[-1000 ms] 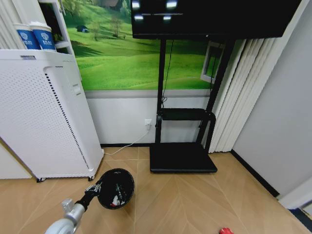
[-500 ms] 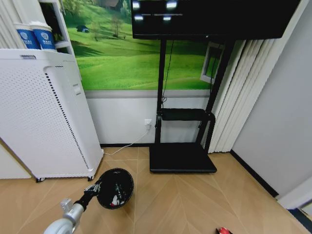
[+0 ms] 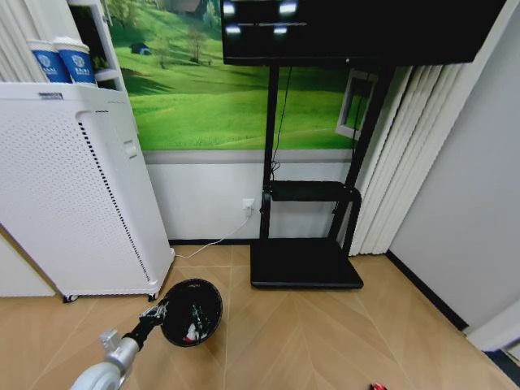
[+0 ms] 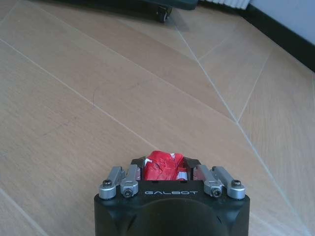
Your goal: Pick up the trash bin and place the garbage on the floor into it.
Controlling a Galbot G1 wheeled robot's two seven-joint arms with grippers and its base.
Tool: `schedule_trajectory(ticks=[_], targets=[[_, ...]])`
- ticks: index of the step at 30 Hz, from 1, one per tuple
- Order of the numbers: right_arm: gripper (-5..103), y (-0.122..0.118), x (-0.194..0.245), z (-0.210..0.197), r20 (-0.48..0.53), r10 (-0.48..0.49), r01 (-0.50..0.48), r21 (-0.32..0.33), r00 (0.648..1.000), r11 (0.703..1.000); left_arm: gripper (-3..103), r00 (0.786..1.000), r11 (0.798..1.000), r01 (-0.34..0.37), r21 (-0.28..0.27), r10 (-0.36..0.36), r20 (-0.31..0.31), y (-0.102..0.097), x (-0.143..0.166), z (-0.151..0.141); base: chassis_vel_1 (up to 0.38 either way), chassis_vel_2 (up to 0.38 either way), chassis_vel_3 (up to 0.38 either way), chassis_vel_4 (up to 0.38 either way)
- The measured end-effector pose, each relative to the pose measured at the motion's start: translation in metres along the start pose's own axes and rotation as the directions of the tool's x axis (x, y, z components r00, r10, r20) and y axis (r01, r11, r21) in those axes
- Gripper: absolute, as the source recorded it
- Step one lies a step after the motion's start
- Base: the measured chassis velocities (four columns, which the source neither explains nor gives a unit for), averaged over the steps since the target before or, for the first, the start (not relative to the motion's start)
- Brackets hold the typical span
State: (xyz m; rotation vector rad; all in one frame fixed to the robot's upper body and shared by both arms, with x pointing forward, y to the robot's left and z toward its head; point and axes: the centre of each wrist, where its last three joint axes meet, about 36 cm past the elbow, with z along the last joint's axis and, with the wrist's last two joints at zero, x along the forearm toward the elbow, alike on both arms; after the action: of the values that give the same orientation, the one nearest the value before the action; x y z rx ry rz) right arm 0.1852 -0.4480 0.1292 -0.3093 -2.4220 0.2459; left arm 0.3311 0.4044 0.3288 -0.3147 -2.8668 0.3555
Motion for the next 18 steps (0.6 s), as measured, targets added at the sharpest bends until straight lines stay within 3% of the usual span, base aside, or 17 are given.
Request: schedule_trajectory(ticks=[1,4,6,7,9,10,11,12,13,14,16,17,18], targets=[[41,0.000,0.000,0.000,0.000,0.000,0.000,0.000,1.000,1.000,7,1.000,1.000,0.000,0.000,0.000,0.000,0.000,0.000,0.000,0.000,0.000,0.000,0.000],[41,-0.011,-0.007,-0.032,0.148,-0.065,0.056,0.065,0.987,0.996,7,1.000,1.000,0.001,-0.012,-0.001,0.000,0.004,-0.001,-0.004,0.000,0.000,0.000,0.000],[41,-0.011,-0.015,-0.089,0.315,-0.205,0.160,0.161,0.927,0.974,7,1.000,1.000,-0.004,-0.024,0.004,-0.007,0.007,-0.002,-0.009,0.000,0.000,0.000,0.000],[41,-0.011,-0.015,-0.089,0.315,-0.205,0.160,0.161,0.927,0.974,7,1.000,1.000,-0.004,-0.024,0.004,-0.007,0.007,-0.002,-0.009,0.000,0.000,0.000,0.000],[41,0.009,-0.018,-0.160,0.453,-0.339,0.257,0.233,0.825,0.938,7,1.000,0.999,-0.018,-0.027,0.017,-0.018,0.004,-0.004,-0.012,0.000,0.000,0.000,0.000],[41,0.009,-0.018,-0.160,0.453,-0.339,0.257,0.233,0.825,0.938,7,1.000,0.999,-0.018,-0.027,0.017,-0.018,0.004,-0.004,-0.012,0.000,0.000,0.000,0.000],[41,0.019,-0.016,-0.183,0.492,-0.372,0.286,0.243,0.787,0.927,7,0.999,0.999,-0.025,-0.028,0.024,-0.026,0.003,-0.005,-0.013,0.000,0.000,0.000,0.000],[41,0.019,-0.016,-0.183,0.492,-0.372,0.286,0.243,0.787,0.927,7,0.999,0.999,-0.025,-0.028,0.024,-0.026,0.003,-0.005,-0.013,0.000,0.000,0.000,0.000],[41,0.039,-0.006,-0.220,0.550,-0.425,0.342,0.252,0.718,0.905,7,0.999,0.999,-0.042,-0.029,0.041,-0.034,-0.001,-0.008,-0.017,0.000,0.000,0.000,0.000],[41,0.084,0.027,-0.277,0.631,-0.520,0.475,0.259,0.576,0.841,7,0.997,0.997,-0.066,-0.031,0.065,-0.041,-0.006,-0.018,-0.025,0.000,0.000,0.000,0.000],[40,0.111,0.049,-0.300,0.652,-0.565,0.543,0.268,0.505,0.795,7,0.997,0.997,-0.064,-0.030,0.063,-0.037,-0.007,-0.022,-0.026,0.000,0.000,0.000,0.000],[40,0.111,0.049,-0.300,0.652,-0.565,0.543,0.268,0.505,0.795,7,0.997,0.997,-0.064,-0.030,0.063,-0.037,-0.007,-0.022,-0.026,0.000,0.000,0.000,0.000],[40,0.125,0.059,-0.309,0.657,-0.595,0.578,0.284,0.464,0.765,7,0.997,0.998,-0.065,-0.027,0.064,-0.039,-0.008,-0.024,-0.024,0.000,0.000,0.000,0.000]])
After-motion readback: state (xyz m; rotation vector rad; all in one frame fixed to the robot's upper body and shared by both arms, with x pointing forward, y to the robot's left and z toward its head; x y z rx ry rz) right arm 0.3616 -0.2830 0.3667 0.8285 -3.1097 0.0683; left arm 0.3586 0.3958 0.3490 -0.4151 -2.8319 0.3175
